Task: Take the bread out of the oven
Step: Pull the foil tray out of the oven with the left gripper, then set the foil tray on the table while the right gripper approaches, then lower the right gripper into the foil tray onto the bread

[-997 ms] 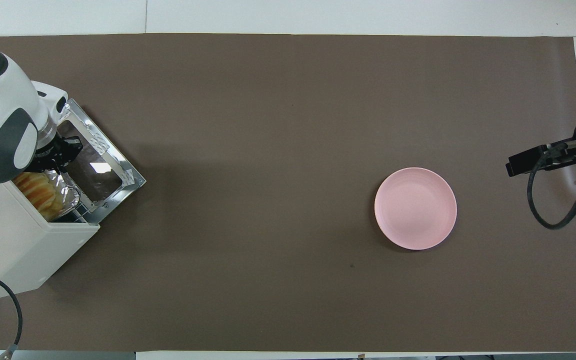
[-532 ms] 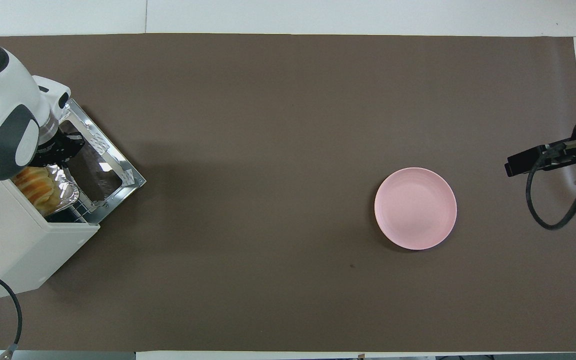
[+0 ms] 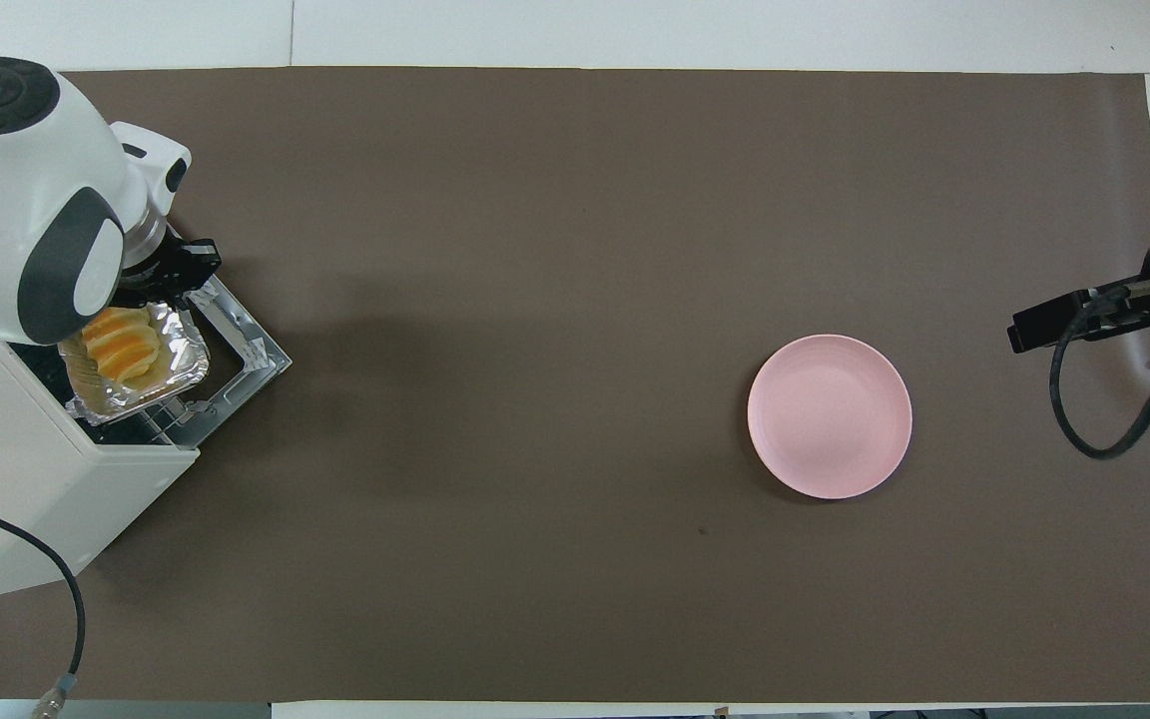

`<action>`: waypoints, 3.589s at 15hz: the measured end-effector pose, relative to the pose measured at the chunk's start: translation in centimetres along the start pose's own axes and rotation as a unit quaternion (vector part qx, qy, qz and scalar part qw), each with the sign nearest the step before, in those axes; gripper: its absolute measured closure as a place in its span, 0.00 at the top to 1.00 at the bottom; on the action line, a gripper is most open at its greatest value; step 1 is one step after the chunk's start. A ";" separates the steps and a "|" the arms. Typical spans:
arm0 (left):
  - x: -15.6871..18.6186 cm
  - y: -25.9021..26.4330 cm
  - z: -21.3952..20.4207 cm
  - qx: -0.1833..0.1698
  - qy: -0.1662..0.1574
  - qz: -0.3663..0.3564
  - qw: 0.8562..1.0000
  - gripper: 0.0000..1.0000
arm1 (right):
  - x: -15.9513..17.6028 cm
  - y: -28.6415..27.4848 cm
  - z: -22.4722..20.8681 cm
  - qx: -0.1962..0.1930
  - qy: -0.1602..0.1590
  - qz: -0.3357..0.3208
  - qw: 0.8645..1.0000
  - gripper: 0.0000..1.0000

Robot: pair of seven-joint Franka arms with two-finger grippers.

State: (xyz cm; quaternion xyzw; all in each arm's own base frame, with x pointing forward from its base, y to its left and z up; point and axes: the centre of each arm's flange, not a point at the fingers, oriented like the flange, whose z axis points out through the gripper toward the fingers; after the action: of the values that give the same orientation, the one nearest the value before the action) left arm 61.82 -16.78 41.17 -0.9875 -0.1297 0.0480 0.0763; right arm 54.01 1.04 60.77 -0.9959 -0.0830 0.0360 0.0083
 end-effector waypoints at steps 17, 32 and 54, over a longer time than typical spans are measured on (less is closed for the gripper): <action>-12.3 31.6 -1.6 -0.060 0.061 0.130 0.988 0.02 | 0.0 0.0 0.0 0.000 0.000 0.000 1.000 1.00; -11.9 32.8 -0.1 -0.065 0.081 0.131 0.986 0.82 | 0.0 0.0 0.0 0.000 0.000 0.000 1.000 1.00; -4.5 -20.1 -18.3 -0.068 0.031 0.093 0.993 1.00 | 9.2 -22.1 16.3 -0.002 0.040 0.074 0.996 1.00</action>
State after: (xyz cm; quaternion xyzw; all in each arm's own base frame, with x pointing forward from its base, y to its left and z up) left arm 54.60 -1.29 62.77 -0.9991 -0.0378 0.0157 0.0077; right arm 58.26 24.52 44.37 -0.9999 -0.0084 -0.0031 0.0066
